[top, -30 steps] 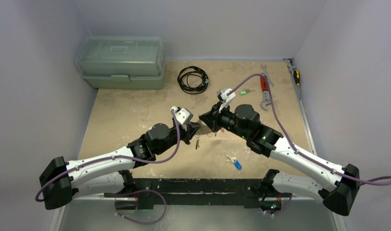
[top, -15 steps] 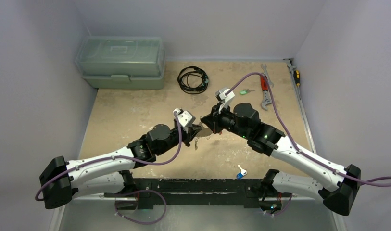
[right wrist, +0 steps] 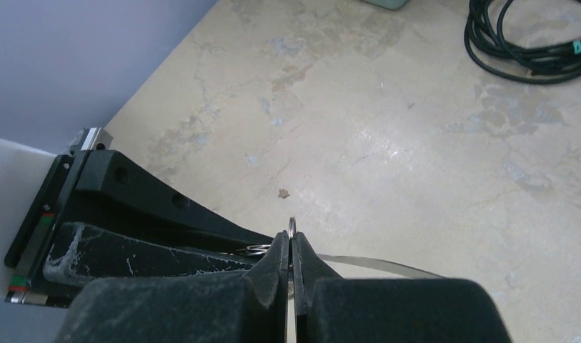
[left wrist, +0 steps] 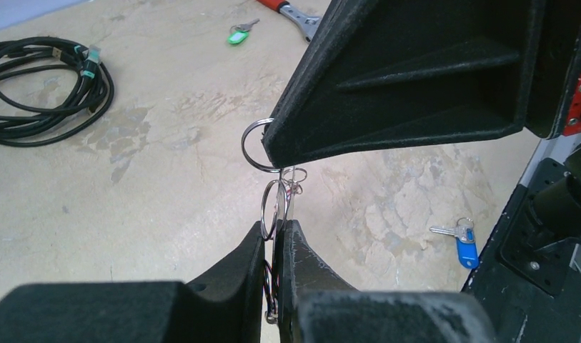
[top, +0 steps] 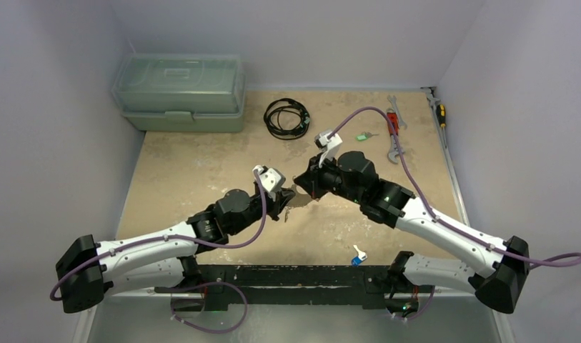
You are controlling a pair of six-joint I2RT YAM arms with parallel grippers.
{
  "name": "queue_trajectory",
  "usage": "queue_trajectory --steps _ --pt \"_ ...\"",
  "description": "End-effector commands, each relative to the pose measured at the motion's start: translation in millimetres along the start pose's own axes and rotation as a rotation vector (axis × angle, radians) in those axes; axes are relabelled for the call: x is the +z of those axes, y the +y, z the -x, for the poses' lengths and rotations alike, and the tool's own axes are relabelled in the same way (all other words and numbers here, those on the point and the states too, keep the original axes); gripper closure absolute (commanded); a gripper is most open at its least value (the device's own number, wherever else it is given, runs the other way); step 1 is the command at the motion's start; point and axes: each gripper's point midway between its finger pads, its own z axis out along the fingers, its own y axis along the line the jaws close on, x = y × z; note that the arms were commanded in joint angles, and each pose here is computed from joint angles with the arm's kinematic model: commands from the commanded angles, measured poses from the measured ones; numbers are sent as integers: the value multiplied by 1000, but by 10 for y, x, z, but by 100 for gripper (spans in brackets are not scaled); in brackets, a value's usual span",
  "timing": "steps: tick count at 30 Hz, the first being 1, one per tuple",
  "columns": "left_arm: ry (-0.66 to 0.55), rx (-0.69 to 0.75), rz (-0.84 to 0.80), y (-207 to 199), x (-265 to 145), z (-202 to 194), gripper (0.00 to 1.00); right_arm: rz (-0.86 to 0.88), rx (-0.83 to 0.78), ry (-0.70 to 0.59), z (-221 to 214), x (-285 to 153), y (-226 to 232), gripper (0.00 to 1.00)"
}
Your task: Put the keys on the keyring
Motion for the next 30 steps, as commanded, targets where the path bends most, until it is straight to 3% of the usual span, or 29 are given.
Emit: queue_trajectory --steps 1,9,13,16,20,25,30 --pt "-167 -26 138 236 20 403 100 -144 87 76 -53 -52 -199 100" --pt "-173 5 194 341 56 317 100 -194 157 193 -120 71 -178 100" --pt "-136 -11 157 255 71 342 100 -128 -35 251 -232 126 -193 100" --pt "-93 -40 169 244 63 397 100 -157 -179 192 -186 36 -355 100" --pt "-63 -92 131 149 3 479 100 -144 -254 99 -113 -48 -394 100" --pt "-147 -213 99 83 -73 645 100 -116 -191 140 -214 45 -327 100" --pt "-159 -234 105 87 17 567 100 -60 -75 104 -146 84 -153 100"
